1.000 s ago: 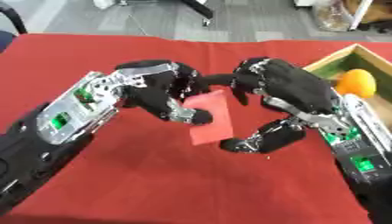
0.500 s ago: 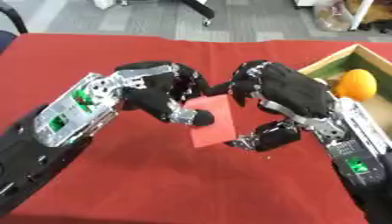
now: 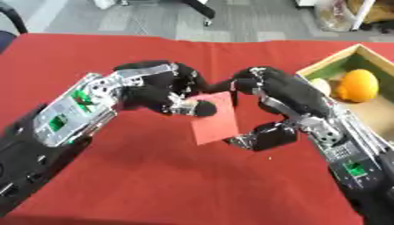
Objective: Pick up the objects with one hand, pass them to the other hand, and then place them into the box on the other side of the table.
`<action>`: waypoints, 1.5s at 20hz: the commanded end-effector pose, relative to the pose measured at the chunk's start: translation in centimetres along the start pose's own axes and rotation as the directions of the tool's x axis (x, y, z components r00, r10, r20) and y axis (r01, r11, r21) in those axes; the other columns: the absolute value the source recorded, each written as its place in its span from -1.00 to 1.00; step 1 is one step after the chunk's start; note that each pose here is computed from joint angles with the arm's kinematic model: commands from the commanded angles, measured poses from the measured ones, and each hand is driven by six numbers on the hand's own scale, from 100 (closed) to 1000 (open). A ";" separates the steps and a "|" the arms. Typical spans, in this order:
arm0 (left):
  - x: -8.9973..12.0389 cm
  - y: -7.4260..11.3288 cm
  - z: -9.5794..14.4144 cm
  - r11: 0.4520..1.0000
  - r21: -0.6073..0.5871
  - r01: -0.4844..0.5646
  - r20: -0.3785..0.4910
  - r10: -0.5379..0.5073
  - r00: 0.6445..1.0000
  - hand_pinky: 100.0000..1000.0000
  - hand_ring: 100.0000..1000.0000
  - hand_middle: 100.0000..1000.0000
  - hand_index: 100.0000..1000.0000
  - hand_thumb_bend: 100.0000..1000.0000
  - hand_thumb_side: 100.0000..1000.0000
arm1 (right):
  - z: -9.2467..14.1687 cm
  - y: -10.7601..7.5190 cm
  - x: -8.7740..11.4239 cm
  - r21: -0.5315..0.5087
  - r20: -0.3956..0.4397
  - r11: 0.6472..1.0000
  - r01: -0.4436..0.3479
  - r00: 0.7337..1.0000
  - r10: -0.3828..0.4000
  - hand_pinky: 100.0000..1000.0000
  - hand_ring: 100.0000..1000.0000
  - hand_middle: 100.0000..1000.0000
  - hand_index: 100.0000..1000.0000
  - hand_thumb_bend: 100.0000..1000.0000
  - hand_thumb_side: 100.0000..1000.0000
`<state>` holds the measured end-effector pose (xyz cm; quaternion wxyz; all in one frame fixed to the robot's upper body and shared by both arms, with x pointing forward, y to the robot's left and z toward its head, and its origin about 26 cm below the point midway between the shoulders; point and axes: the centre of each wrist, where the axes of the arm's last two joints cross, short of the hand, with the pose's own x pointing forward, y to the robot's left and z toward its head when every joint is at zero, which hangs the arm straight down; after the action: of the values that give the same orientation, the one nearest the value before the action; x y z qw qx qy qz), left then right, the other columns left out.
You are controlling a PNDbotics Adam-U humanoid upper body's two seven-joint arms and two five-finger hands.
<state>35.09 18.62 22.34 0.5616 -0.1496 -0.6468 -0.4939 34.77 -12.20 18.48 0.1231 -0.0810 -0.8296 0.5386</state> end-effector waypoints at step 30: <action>-11.8 1.0 14.4 0.347 0.937 -0.034 0.045 -0.023 0.999 0.46 0.24 0.08 0.22 0.04 0.36 | 23.0 -6.7 -10.1 -0.131 -0.972 0.909 -0.395 0.232 -0.040 0.30 0.38 0.14 0.70 0.10 0.08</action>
<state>31.37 34.60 13.57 0.5435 0.1739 -0.8204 -0.0354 37.83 -36.59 13.18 0.5320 -0.4932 -0.6538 0.2151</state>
